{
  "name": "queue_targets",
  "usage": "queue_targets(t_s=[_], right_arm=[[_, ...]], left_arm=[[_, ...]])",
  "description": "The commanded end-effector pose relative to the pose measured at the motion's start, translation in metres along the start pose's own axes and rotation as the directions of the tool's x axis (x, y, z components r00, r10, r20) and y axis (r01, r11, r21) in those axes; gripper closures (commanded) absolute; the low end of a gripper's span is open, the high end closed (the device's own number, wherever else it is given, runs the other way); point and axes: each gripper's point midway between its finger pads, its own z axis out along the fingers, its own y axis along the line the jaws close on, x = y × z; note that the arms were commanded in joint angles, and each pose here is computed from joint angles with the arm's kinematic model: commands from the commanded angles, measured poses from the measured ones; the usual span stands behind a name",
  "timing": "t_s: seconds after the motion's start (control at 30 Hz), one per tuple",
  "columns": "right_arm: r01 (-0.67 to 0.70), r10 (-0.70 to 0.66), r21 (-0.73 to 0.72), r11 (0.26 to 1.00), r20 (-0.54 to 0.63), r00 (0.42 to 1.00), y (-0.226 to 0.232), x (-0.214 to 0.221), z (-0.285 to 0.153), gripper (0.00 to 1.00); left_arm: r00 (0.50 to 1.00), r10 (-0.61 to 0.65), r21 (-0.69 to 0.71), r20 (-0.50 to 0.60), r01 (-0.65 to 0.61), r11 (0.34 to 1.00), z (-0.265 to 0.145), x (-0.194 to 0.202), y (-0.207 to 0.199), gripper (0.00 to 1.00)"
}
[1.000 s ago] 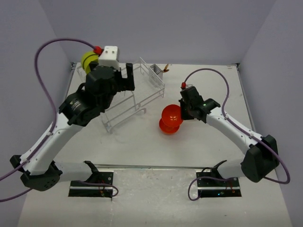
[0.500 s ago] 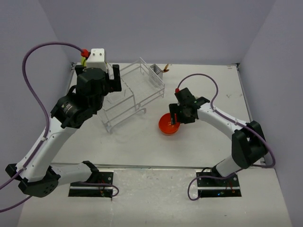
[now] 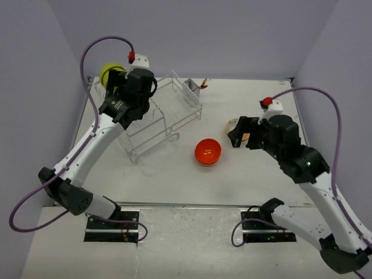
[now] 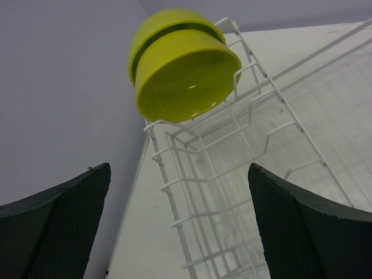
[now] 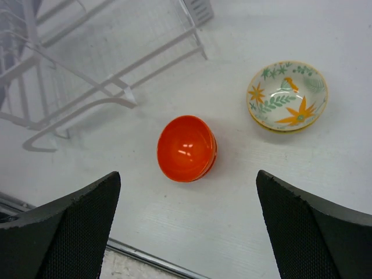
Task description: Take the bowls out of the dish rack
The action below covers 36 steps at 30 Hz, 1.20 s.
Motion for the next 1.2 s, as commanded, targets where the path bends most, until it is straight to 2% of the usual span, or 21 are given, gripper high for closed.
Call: queue_targets(t_s=[0.0, 0.07, 0.2, 0.37, 0.57, 0.63, 0.67, 0.73, 0.9, 0.97, 1.03, 1.07, 1.17], right_arm=[[0.012, -0.011, -0.001, 1.000, 0.034, 0.999, -0.010, 0.005, -0.030, 0.01], [0.009, -0.007, -0.036, 0.999, 0.060, 0.998, -0.011, 0.012, -0.042, 0.01], [0.007, -0.001, -0.077, 0.997, 0.076, 0.997, -0.012, 0.026, -0.051, 0.01], [0.002, 0.010, -0.118, 0.993, 0.101, 0.995, -0.008, 0.027, -0.056, 0.01], [0.015, 0.014, -0.194, 0.981, 0.147, 0.989, 0.006, 0.015, -0.064, 0.01], [0.019, 0.014, -0.211, 0.977, 0.154, 0.988, 0.009, 0.014, -0.065, 0.01], [0.019, 0.015, -0.211, 0.977, 0.157, 0.987, 0.009, 0.013, -0.065, 0.01], [0.025, 0.015, -0.237, 0.971, 0.164, 0.986, 0.014, 0.012, -0.068, 0.01], [0.034, 0.006, -0.225, 0.974, 0.174, 0.985, 0.013, 0.007, -0.067, 0.01], [0.032, 0.007, -0.225, 0.974, 0.174, 0.985, 0.014, 0.004, -0.067, 0.01], [0.033, 0.010, -0.237, 0.971, 0.177, 0.984, 0.017, 0.003, -0.066, 0.01], [0.032, 0.011, -0.240, 0.970, 0.175, 0.984, 0.017, 0.003, -0.065, 0.01], [0.029, 0.015, -0.249, 0.968, 0.171, 0.985, 0.019, 0.004, -0.065, 0.01]], left_arm=[[0.999, 0.015, -0.129, 0.039, -0.010, 0.992, 0.017, -0.026, 0.027, 0.00], [0.999, 0.027, -0.157, 0.036, -0.021, 0.987, 0.032, -0.032, 0.032, 0.01], [0.999, 0.038, -0.150, 0.037, -0.032, 0.988, 0.053, -0.041, 0.029, 0.10], [0.997, 0.078, -0.143, -0.018, -0.079, 0.986, 0.084, -0.029, 0.020, 0.19], [0.995, 0.082, -0.143, -0.048, -0.088, 0.986, 0.108, -0.021, 0.021, 0.21], [0.995, 0.078, -0.149, -0.059, -0.086, 0.985, 0.114, -0.021, 0.026, 0.31], [0.996, 0.071, -0.148, -0.054, -0.078, 0.986, 0.116, -0.025, 0.026, 0.40], [0.996, 0.069, -0.129, -0.048, -0.074, 0.989, 0.117, -0.027, 0.023, 0.42], [0.995, 0.086, -0.103, -0.053, -0.091, 0.991, 0.118, -0.025, 0.019, 0.68], [0.994, 0.093, -0.094, -0.056, -0.098, 0.991, 0.118, -0.022, 0.018, 0.81], [0.993, 0.106, -0.083, -0.056, -0.111, 0.990, 0.115, -0.021, 0.016, 0.87], [0.993, 0.105, -0.087, -0.053, -0.110, 0.990, 0.114, -0.022, 0.017, 1.00], [0.994, 0.099, -0.098, -0.035, -0.102, 0.990, 0.107, -0.026, 0.022, 1.00]])
